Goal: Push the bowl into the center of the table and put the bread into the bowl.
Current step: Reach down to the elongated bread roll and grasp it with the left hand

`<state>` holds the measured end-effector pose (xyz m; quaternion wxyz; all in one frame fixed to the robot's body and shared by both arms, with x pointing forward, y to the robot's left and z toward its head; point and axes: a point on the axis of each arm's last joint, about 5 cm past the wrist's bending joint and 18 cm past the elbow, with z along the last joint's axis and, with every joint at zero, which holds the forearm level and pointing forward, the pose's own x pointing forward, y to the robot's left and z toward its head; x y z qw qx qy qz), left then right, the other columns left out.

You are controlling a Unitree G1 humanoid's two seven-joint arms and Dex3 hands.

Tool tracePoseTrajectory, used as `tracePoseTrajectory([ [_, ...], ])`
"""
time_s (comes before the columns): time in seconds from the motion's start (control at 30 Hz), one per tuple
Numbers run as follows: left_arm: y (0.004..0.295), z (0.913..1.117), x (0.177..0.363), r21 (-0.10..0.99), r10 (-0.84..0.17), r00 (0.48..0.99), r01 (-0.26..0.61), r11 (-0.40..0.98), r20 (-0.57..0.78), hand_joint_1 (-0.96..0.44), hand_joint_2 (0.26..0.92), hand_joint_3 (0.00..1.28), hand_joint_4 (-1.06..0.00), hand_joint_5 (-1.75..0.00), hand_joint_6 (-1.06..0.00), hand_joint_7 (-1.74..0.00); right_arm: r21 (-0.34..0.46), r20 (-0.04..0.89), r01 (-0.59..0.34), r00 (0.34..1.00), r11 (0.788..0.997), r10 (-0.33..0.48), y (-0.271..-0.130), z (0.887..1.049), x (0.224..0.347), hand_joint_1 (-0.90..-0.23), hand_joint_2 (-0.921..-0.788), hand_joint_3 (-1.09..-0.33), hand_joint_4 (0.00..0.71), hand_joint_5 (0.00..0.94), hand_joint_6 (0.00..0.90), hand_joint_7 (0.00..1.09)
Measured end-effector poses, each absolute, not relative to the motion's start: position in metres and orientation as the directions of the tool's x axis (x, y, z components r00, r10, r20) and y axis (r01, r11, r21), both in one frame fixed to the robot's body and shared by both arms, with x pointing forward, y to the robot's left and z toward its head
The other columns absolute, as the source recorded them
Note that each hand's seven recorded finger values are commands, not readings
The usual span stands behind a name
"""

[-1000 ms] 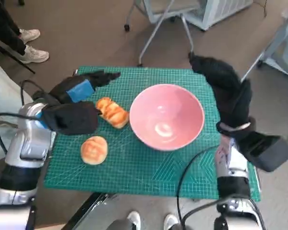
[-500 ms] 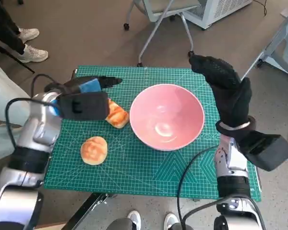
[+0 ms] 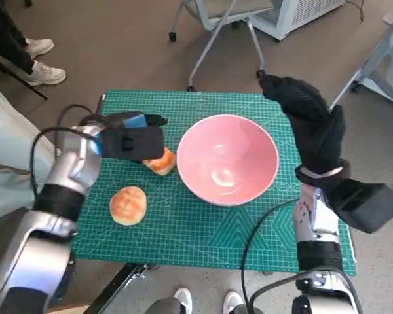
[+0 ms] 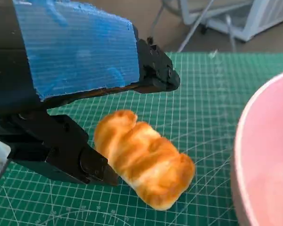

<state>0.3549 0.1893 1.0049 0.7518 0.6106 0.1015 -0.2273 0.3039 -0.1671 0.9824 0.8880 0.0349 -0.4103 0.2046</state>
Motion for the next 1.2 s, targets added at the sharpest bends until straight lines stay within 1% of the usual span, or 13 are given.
tracePoseTrajectory([
  [0.17, 0.185, 0.995, 0.356, 0.882, -0.203, 0.879, 0.458, 0.111, -0.431, 0.11, 0.817, 0.05, -0.33, -0.03, -0.49, -0.05, -0.105, 0.742, -0.393, 0.581, 0.913, 0.335, -0.167, 0.982, 0.303, -0.696, -0.921, -0.736, 0.185, 0.000, 0.000, 0.59],
  [0.2, 0.185, 0.993, 0.356, 0.883, -0.203, 0.879, 0.458, 0.102, -0.432, 0.10, 0.827, 0.06, -0.45, -0.07, -0.54, -0.05, -0.105, 0.742, -0.393, 0.581, 0.913, 0.335, -0.167, 0.982, 0.303, -0.696, -0.921, -0.735, 0.185, 0.000, 0.000, 0.60],
  [0.23, 0.184, 0.992, 0.356, 0.885, -0.202, 0.879, 0.456, 0.095, -0.431, 0.10, 0.830, 0.06, -0.50, -0.08, -0.55, -0.05, -0.104, 0.741, -0.394, 0.582, 0.913, 0.335, -0.168, 0.982, 0.303, -0.696, -0.921, -0.735, 0.185, 0.000, 0.000, 0.60],
  [0.27, 0.184, 0.990, 0.356, 0.886, -0.200, 0.879, 0.455, 0.084, -0.433, 0.20, 0.861, 0.06, -0.57, -0.49, -0.62, -0.07, -0.104, 0.741, -0.394, 0.582, 0.913, 0.336, -0.168, 0.982, 0.303, -0.695, -0.921, -0.735, 0.185, 0.000, 0.001, 0.60],
  [0.3, 0.184, 0.989, 0.356, 0.888, -0.198, 0.879, 0.454, 0.069, -0.434, 0.23, 0.873, 0.07, -0.59, -0.64, -0.66, -0.11, -0.104, 0.741, -0.394, 0.582, 0.913, 0.336, -0.168, 0.982, 0.302, -0.695, -0.921, -0.734, 0.185, 0.000, 0.002, 0.60],
  [0.33, 0.184, 0.987, 0.356, 0.889, -0.196, 0.878, 0.455, 0.057, -0.437, 0.28, 0.890, 0.07, -0.62, -0.85, -0.69, -0.23, -0.104, 0.741, -0.394, 0.581, 0.913, 0.335, -0.168, 0.982, 0.302, -0.694, -0.921, -0.734, 0.185, 0.000, 0.003, 0.60],
  [0.37, 0.184, 0.986, 0.356, 0.889, -0.194, 0.876, 0.456, 0.045, -0.440, 0.31, 0.901, 0.07, -0.64, -0.99, -0.69, -0.34, -0.104, 0.741, -0.394, 0.582, 0.913, 0.335, -0.168, 0.982, 0.302, -0.694, -0.921, -0.733, 0.185, 0.000, 0.004, 0.60],
  [0.4, 0.184, 0.985, 0.356, 0.889, -0.192, 0.876, 0.456, 0.036, -0.442, 0.20, 0.908, 0.07, -0.66, -1.06, -0.65, -0.64, -0.103, 0.741, -0.394, 0.583, 0.913, 0.335, -0.168, 0.982, 0.302, -0.694, -0.921, -0.733, 0.186, 0.001, 0.004, 0.60],
  [0.5, 0.186, 0.983, 0.356, 0.887, -0.186, 0.872, 0.462, 0.002, -0.454, 0.07, 0.912, 0.08, -0.66, -1.09, -0.65, -1.04, -0.100, 0.738, -0.394, 0.586, 0.913, 0.334, -0.168, 0.981, 0.301, -0.695, -0.921, -0.732, 0.186, 0.001, 0.006, 0.60],
  [0.57, 0.186, 0.983, 0.356, 0.885, -0.185, 0.869, 0.465, -0.013, -0.459, 0.03, 0.916, 0.06, -0.67, -1.07, -0.67, -1.16, -0.098, 0.738, -0.395, 0.587, 0.914, 0.333, -0.169, 0.981, 0.301, -0.696, -0.921, -0.731, 0.186, 0.001, 0.006, 0.60],
  [0.73, 0.187, 0.982, 0.356, 0.879, -0.180, 0.863, 0.475, -0.026, -0.472, 0.01, 0.919, 0.05, -0.67, -1.21, -0.69, -1.07, -0.095, 0.736, -0.396, 0.590, 0.913, 0.332, -0.169, 0.981, 0.301, -0.696, -0.921, -0.729, 0.187, 0.001, 0.007, 0.60],
  [1.0, 0.187, 0.982, 0.357, 0.875, -0.172, 0.860, 0.482, -0.036, -0.481, 0.00, 0.920, 0.05, -0.69, -1.19, -0.66, -1.11, -0.088, 0.740, -0.398, 0.588, 0.913, 0.327, -0.169, 0.982, 0.301, -0.697, -0.921, -0.727, 0.187, 0.001, 0.009, 0.60],
  [1.2, 0.188, 0.983, 0.357, 0.874, -0.166, 0.859, 0.484, -0.039, -0.484, 0.00, 0.919, 0.06, -0.69, -1.23, -0.66, -1.07, -0.080, 0.739, -0.402, 0.590, 0.912, 0.325, -0.168, 0.982, 0.301, -0.700, -0.921, -0.721, 0.187, 0.001, 0.011, 0.60],
])
